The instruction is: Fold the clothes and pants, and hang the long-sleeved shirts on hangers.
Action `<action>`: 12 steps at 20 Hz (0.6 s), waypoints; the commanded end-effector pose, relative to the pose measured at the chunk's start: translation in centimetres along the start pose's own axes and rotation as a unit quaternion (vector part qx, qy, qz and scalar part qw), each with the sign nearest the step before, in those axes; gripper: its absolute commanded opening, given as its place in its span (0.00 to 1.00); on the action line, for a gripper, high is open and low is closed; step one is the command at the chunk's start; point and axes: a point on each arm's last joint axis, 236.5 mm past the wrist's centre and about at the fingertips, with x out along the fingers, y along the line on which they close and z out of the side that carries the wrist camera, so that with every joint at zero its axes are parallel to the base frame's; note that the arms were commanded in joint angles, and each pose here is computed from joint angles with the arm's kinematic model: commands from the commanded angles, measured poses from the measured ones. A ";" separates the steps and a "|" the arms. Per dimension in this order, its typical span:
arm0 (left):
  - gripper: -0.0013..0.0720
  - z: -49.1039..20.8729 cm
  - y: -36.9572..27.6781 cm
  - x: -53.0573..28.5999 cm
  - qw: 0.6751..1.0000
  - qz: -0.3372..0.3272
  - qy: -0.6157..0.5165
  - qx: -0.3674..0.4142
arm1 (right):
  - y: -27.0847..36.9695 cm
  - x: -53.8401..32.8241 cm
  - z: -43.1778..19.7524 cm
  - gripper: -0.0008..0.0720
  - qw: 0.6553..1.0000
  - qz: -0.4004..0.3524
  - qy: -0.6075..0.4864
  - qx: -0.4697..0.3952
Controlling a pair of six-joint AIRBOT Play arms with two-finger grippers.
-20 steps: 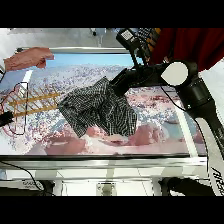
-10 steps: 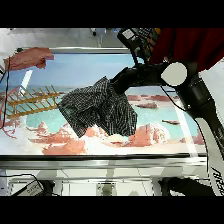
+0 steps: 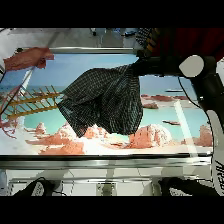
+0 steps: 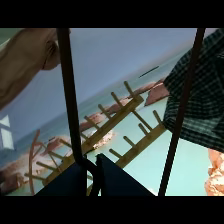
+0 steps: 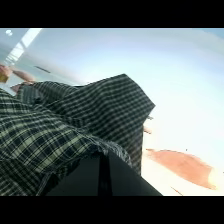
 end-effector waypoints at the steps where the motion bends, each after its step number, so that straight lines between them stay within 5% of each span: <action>1: 0.08 0.9 -6.7 -2.6 0.992 -0.098 -0.003 0.075 | -1.8 -0.3 -0.1 0.08 1.000 -0.012 -0.002 0.024; 9: 0.08 -2.7 -16.2 0.5 0.961 -0.272 0.037 0.031 | -1.1 -0.3 0.2 0.08 0.999 0.004 -0.007 0.033; 12: 0.08 -4.8 -17.4 2.7 0.960 -0.272 0.067 0.029 | -0.3 -0.4 0.3 0.08 0.999 0.019 -0.008 0.041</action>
